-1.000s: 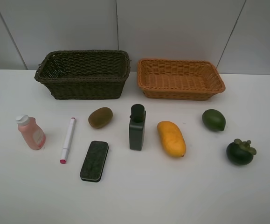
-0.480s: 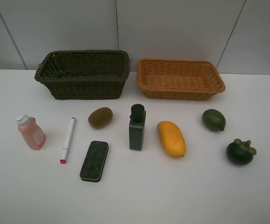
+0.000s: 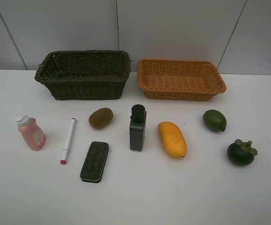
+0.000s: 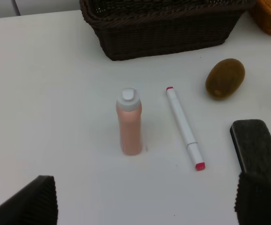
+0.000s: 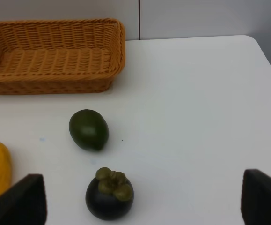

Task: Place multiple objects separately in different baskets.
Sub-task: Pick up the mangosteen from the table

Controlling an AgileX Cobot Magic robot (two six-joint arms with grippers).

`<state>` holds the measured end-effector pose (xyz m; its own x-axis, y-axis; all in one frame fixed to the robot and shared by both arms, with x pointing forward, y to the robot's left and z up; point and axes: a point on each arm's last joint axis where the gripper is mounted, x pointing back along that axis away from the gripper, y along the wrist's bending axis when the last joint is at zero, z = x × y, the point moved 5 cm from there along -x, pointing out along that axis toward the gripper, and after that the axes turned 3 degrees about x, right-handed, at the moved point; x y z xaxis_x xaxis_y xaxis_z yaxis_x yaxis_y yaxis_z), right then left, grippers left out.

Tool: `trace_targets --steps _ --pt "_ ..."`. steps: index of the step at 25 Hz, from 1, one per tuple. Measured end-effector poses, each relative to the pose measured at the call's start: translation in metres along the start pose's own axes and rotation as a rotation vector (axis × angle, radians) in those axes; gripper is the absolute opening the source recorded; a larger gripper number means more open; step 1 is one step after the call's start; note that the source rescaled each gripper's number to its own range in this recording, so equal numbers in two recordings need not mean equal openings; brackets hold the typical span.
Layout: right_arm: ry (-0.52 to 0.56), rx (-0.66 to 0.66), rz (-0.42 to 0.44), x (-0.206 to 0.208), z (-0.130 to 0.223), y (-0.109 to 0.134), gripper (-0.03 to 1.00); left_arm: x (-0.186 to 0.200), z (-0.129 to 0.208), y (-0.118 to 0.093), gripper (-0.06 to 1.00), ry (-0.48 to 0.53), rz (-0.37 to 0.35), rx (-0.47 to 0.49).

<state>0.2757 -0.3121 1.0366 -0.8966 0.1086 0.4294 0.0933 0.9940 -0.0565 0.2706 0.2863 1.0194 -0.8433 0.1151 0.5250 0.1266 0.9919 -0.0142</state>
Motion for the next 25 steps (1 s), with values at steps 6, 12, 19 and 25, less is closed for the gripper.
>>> trace_targets --steps 6,12,19,25 --pt "0.0 0.0 0.0 0.0 0.0 0.0 1.0 0.0 0.0 0.0 1.0 0.0 0.0 0.0" --pt "0.0 0.0 0.0 0.0 0.0 0.0 1.0 0.0 0.0 0.0 1.0 0.0 0.0 0.0" --pt "0.0 0.0 0.0 0.0 0.0 0.0 1.0 0.0 0.0 0.0 1.0 0.0 0.0 0.0" --pt "0.0 0.0 0.0 0.0 0.0 0.0 1.0 0.0 0.0 0.0 1.0 0.0 0.0 0.0"
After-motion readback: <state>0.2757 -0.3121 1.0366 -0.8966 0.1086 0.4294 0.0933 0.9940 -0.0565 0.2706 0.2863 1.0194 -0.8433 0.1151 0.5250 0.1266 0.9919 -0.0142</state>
